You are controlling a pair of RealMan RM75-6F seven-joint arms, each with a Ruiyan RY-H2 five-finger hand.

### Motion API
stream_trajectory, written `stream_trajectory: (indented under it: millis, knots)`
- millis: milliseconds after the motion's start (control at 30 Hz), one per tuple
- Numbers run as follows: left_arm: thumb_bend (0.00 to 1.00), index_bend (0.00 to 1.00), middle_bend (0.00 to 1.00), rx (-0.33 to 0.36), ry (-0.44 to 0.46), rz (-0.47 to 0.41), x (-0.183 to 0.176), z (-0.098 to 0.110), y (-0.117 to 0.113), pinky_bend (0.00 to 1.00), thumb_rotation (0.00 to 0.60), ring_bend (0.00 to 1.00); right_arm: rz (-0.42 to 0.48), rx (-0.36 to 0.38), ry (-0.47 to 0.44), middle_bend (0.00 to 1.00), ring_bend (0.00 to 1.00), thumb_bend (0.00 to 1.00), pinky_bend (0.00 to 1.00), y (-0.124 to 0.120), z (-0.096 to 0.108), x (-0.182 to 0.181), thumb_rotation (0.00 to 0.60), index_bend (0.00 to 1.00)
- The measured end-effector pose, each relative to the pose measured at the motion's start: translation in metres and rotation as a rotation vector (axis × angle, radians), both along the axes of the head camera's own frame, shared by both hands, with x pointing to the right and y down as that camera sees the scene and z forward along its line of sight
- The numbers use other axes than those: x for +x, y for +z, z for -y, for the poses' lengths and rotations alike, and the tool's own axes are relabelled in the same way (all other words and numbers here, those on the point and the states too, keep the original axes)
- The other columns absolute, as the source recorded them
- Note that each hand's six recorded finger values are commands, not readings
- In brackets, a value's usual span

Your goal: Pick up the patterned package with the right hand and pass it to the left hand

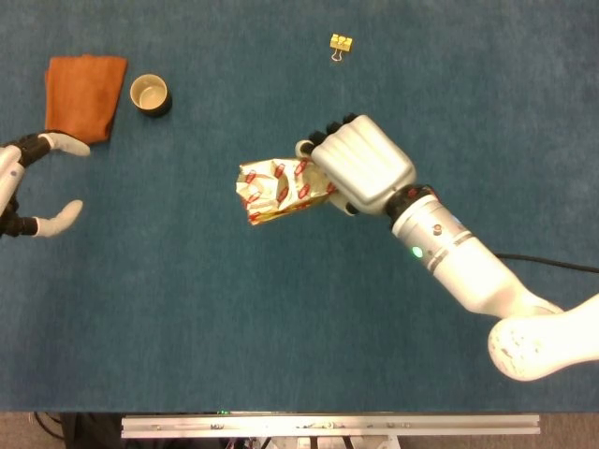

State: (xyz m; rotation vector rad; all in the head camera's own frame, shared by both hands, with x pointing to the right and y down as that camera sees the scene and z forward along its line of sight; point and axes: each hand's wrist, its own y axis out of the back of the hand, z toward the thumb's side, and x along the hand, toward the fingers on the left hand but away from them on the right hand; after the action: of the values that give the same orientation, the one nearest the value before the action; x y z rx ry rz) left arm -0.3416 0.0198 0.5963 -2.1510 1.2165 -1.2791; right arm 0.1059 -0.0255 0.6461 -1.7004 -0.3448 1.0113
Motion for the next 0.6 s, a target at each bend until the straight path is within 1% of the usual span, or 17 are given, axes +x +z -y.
stream_trajectory:
  millis: [267, 400, 500, 600]
  knots:
    - [0.34, 0.29, 0.23, -0.129, -0.029, -0.060, 0.008, -0.002, 0.014, 0.18, 0.600, 0.20, -0.004, 0.053, -0.040, 0.50, 0.41, 0.45, 0.41, -0.010, -0.002, -0.025, 0.600, 0.56]
    - [0.34, 0.29, 0.23, -0.193, -0.060, -0.093, 0.011, -0.002, 0.019, 0.18, 0.600, 0.20, -0.015, 0.081, -0.068, 0.50, 0.41, 0.45, 0.41, -0.012, -0.006, -0.038, 0.600, 0.56]
    - [0.34, 0.29, 0.23, -0.238, -0.090, -0.123, 0.013, -0.001, 0.022, 0.18, 0.600, 0.20, -0.016, 0.099, -0.079, 0.50, 0.41, 0.45, 0.41, -0.014, -0.008, -0.046, 0.600, 0.56]
    - [0.34, 0.29, 0.23, -0.267, -0.108, -0.141, 0.014, 0.000, 0.024, 0.18, 0.600, 0.20, -0.012, 0.117, -0.086, 0.50, 0.41, 0.45, 0.41, -0.015, -0.009, -0.053, 0.600, 0.56]
